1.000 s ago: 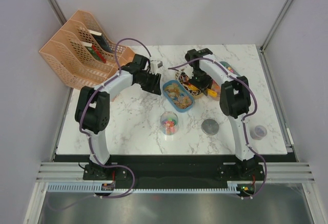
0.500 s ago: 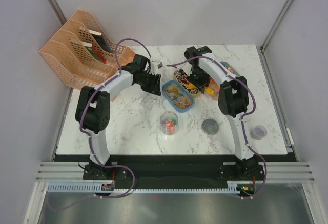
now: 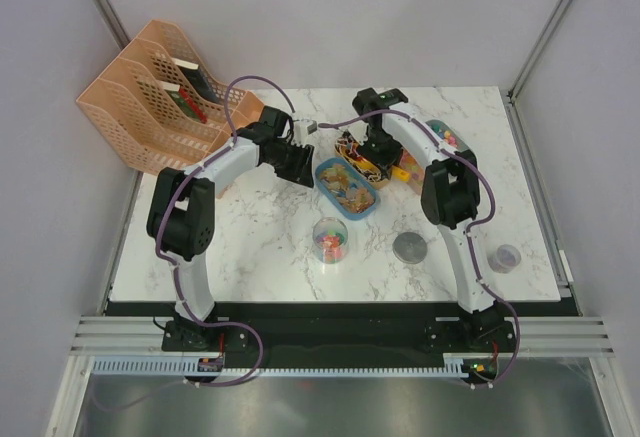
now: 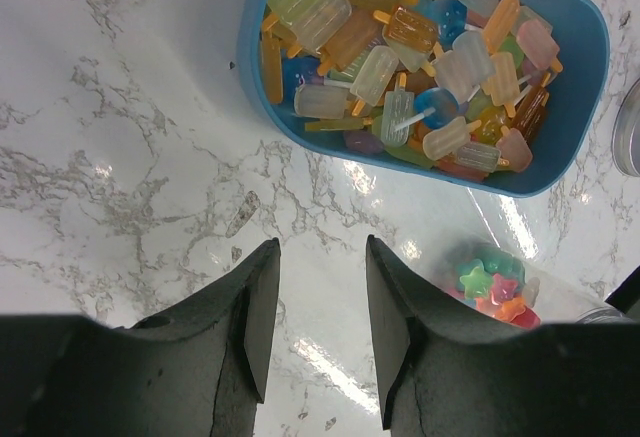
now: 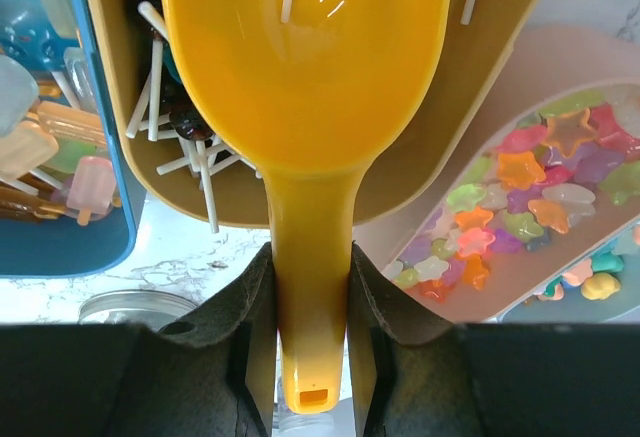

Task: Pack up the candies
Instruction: Scoop the fake candies from the storage box.

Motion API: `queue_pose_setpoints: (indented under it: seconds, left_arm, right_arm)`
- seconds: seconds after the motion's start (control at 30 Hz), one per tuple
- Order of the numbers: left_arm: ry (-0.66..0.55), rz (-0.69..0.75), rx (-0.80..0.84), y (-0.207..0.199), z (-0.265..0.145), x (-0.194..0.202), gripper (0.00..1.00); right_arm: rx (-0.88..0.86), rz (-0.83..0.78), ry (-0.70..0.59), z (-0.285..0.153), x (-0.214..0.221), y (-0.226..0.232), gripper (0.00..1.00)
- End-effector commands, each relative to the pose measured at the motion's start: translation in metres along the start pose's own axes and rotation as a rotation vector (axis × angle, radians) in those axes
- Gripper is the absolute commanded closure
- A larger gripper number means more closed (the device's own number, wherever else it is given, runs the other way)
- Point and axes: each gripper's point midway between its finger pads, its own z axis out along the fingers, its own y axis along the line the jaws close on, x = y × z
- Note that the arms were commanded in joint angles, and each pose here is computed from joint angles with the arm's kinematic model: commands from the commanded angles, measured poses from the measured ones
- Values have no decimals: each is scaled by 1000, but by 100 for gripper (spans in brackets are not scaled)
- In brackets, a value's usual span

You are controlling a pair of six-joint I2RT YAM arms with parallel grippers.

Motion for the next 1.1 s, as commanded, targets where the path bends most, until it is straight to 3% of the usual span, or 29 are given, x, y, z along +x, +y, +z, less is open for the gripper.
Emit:
queue_pose_setpoints:
  seconds: [0.0, 0.2, 0.37, 0.53, 1.07]
  left_arm:
    - [-33, 10, 4, -7, -14, -9, 53]
    - [-28, 6, -14, -5, -17, -4, 53]
    - [-40, 6, -28, -5, -22, -7, 53]
    - [-41, 30, -54, 0, -26, -7, 53]
    - [-27, 79, -133, 22, -53, -21, 52]
  right_arm:
    - [-46, -16, 66, -3, 11, 13, 100]
    - [-76, -14, 110, 13, 22, 15, 100]
    - [-70, 16, 72, 18, 15, -2, 100]
    - [-153, 21, -6, 15, 9, -2, 100]
    - [-85, 40, -315, 7, -18, -7, 100]
